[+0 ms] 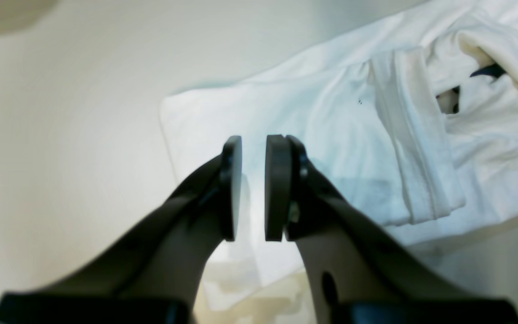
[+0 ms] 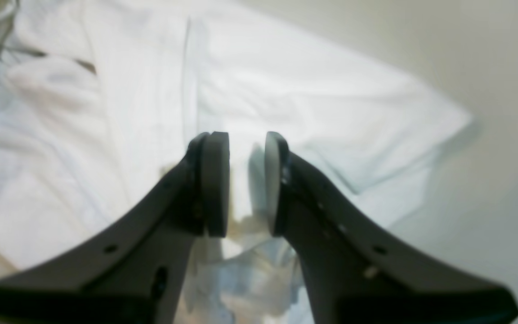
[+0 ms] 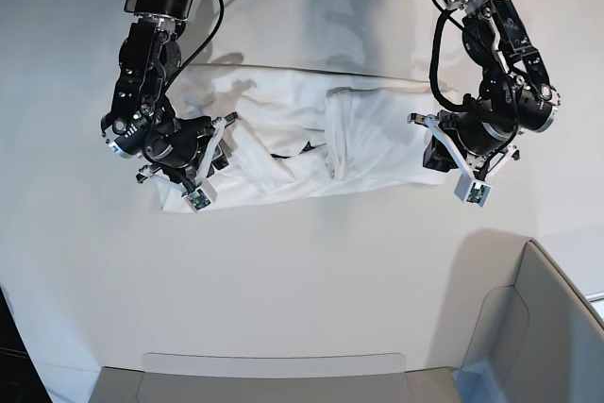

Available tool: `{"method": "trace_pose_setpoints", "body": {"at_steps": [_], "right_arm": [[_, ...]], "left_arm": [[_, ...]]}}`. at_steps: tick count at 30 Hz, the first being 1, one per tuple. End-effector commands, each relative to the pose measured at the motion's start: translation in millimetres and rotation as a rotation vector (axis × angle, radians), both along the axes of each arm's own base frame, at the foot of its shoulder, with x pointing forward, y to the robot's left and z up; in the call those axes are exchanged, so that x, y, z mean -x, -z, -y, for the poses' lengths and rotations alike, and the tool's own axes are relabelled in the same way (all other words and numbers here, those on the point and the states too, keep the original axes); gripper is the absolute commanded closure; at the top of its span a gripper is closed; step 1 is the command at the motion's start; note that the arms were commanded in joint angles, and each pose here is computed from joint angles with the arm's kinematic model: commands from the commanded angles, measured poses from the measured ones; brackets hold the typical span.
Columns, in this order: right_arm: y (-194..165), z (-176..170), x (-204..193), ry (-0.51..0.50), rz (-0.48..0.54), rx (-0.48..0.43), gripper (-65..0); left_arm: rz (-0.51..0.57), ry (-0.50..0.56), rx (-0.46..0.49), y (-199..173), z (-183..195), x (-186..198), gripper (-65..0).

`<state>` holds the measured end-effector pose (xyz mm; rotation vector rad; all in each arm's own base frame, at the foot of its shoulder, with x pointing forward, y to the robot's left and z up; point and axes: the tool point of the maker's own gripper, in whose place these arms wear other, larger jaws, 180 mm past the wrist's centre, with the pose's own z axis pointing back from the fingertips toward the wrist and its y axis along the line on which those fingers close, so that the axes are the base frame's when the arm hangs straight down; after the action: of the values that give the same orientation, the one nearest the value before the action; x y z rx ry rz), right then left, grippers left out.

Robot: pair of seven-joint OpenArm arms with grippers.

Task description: Layout the t-shirt on the table in an organized manner, then fold the t-shirt properly

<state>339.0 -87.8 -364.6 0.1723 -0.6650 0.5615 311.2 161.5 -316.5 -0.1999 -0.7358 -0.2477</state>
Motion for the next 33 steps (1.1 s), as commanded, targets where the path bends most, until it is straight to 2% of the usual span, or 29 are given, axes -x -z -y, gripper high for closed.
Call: {"method": "trace_pose_setpoints", "body": {"at_steps": [1,6,13,23,33], "right_arm": [[-12.0,-11.2,-11.8,-0.036,0.044,-0.023,-14.4],[-5.1,-32.6,-5.3,-0.109,0.023,-0.016,-14.4],[-14.1,-66.9,9.8,-0.232,0.060,0.008,-14.4],[9.0,-86.0,48.7,-0.400,0.007,0.087,-14.4],[-13.5,-99.9,86.1,-0.596,0.116,0.177,-14.4]], "left_arm": [[0.050,0.004,0.000,-12.3,-0.7,-7.3,-9.0],[0.050,0.004,0.001,-12.3,-0.2,-7.3,-9.0],[0.050,0.004,0.003,-12.2,0.3,-7.3,-9.0],[0.051,0.004,0.000,-12.8,-0.7,-7.7,-9.0],[0.053,0.004,0.003,-13.2,0.3,-8.2,-9.0]]}}
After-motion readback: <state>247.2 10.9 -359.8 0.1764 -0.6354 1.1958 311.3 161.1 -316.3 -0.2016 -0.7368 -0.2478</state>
